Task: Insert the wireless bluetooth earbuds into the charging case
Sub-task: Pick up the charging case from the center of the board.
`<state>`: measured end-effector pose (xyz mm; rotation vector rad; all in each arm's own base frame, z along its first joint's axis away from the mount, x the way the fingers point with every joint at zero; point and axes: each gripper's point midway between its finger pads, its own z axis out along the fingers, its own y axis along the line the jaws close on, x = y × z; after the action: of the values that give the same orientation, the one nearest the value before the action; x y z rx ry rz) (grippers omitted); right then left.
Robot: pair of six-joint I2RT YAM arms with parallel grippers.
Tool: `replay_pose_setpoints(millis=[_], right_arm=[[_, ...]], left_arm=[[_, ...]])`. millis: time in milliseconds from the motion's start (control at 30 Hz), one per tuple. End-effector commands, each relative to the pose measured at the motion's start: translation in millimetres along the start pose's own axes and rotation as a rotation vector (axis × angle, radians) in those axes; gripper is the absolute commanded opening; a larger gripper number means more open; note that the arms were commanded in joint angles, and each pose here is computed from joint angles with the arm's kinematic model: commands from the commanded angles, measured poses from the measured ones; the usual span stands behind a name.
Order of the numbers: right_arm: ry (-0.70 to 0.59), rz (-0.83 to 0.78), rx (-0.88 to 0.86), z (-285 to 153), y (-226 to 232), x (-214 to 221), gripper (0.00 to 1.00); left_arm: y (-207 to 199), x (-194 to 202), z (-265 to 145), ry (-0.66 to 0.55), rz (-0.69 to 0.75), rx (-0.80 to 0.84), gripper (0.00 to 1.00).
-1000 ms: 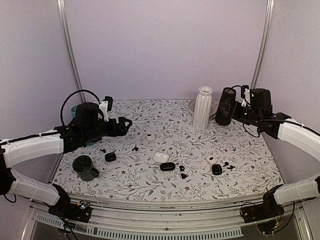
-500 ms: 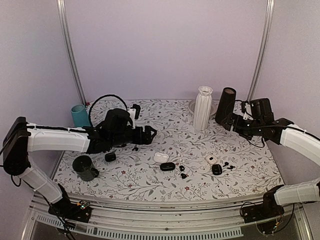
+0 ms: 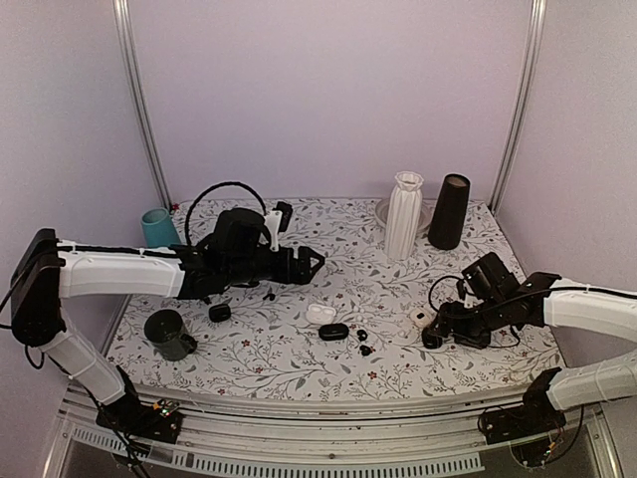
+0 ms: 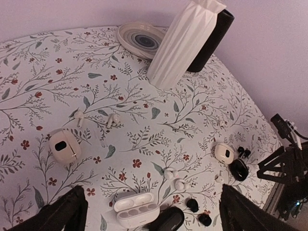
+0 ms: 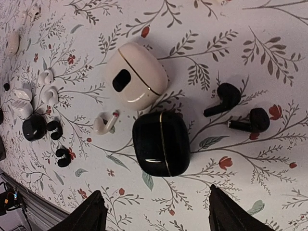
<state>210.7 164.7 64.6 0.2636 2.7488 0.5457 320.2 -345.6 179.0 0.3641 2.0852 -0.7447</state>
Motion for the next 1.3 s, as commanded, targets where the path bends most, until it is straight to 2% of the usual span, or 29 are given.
replay_pose_setpoints(millis=[0, 200, 400, 867, 1167, 1267], right_arm=[[0.008, 0.106, 0.064, -0.3, -15.6, 15.9, 0.72], [0.019, 0.109, 0.050, 11.3, -7.5, 19.4, 0.68], [0.038, 0.038, 0.149, 29.1, -1.5, 20.7, 0.67], [-0.008, -0.104, 0.356, 43.0, -8.3, -0.7, 0.59], [0.014, -0.177, 0.407, 52.2, -1.5, 7.8, 0.56], [0.015, -0.176, 0.406, 54.8, -1.3, 8.2, 0.53]], left_arm=[[-17.3, -18.4, -8.5, -0.030, 0.035, 0.056, 0.96], [-16.2, -29.2, -7.6, -0.040, 0.024, 0.068, 0.96], [-10.5, -37.1, -4.4, -0.042, 0.000, 0.076, 0.96], [11.1, -48.1, -2.1, -0.044, -0.033, 0.062, 0.96], [11.3, -58.3, -1.8, -0.045, -0.043, 0.078, 0.96], [7.3, -55.8, -1.8, -0.032, -0.053, 0.101, 0.96]])
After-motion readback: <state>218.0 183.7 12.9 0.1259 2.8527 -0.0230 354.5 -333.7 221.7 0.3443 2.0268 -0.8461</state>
